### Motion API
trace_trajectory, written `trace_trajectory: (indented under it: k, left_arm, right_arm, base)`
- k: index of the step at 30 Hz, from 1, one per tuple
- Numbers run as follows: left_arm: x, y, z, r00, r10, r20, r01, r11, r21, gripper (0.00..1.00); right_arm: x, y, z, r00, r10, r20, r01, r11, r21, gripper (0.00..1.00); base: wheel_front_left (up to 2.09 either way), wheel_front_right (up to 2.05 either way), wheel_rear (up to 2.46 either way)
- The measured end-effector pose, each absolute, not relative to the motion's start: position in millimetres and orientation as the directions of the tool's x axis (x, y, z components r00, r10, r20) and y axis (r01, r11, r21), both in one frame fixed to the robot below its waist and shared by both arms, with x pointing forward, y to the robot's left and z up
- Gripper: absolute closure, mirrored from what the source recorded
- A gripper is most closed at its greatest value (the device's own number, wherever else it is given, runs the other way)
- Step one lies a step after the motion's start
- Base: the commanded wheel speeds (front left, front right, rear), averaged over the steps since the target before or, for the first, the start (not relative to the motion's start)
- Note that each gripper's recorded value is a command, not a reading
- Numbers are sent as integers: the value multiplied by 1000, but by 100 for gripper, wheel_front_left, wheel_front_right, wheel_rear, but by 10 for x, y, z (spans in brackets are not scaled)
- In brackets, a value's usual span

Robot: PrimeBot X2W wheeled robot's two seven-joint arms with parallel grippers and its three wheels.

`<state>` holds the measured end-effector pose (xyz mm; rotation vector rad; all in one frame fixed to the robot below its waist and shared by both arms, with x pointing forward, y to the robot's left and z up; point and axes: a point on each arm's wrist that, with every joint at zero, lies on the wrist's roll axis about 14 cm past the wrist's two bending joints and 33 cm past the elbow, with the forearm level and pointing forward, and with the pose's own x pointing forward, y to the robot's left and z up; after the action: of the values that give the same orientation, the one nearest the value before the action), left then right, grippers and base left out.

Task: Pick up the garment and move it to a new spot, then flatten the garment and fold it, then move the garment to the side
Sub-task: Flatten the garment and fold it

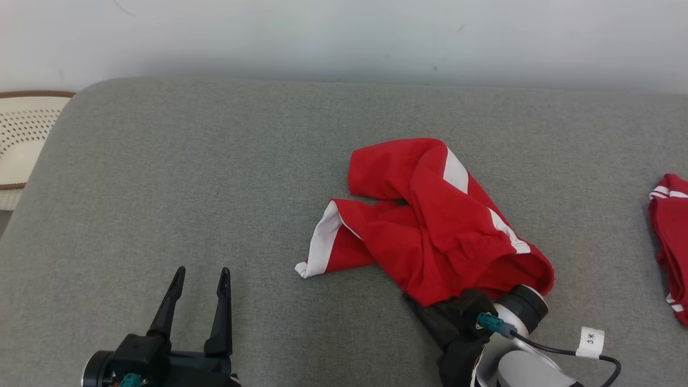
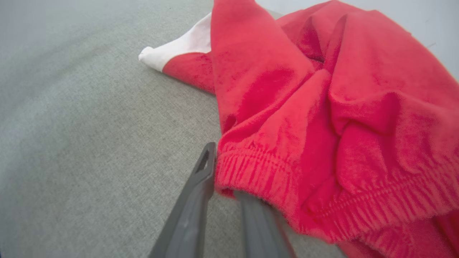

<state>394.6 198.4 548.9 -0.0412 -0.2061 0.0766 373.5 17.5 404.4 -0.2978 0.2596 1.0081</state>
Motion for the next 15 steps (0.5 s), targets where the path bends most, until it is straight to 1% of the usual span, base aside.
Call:
trace_trajectory:
  k: [3, 8, 10, 15]
  left_arm:
    - [3980, 1957, 5477, 977, 73, 201, -65, 997, -47, 0]
    - [4046, 1896, 5484, 977, 58, 205, -48, 998, -50, 0]
    - [4078, 1866, 5484, 977, 50, 207, -40, 998, -51, 0]
    - [4163, 1732, 5478, 978, 10, 210, 0, 999, -48, 0]
  right_arm:
    - [3735, 201, 4166, 516, 804, -297, -853, 513, -94, 100]
    - [3735, 192, 4544, 531, 829, -177, -845, 533, -41, 100]
    - [3698, 163, 4679, 531, 834, -149, -844, 536, -12, 100]
    - [3596, -34, 4886, 547, 823, -153, -816, 565, 120, 100]
  base:
    - [0, 0, 0]
    - [0, 0, 0]
    - [0, 0, 0]
    - [0, 0, 0]
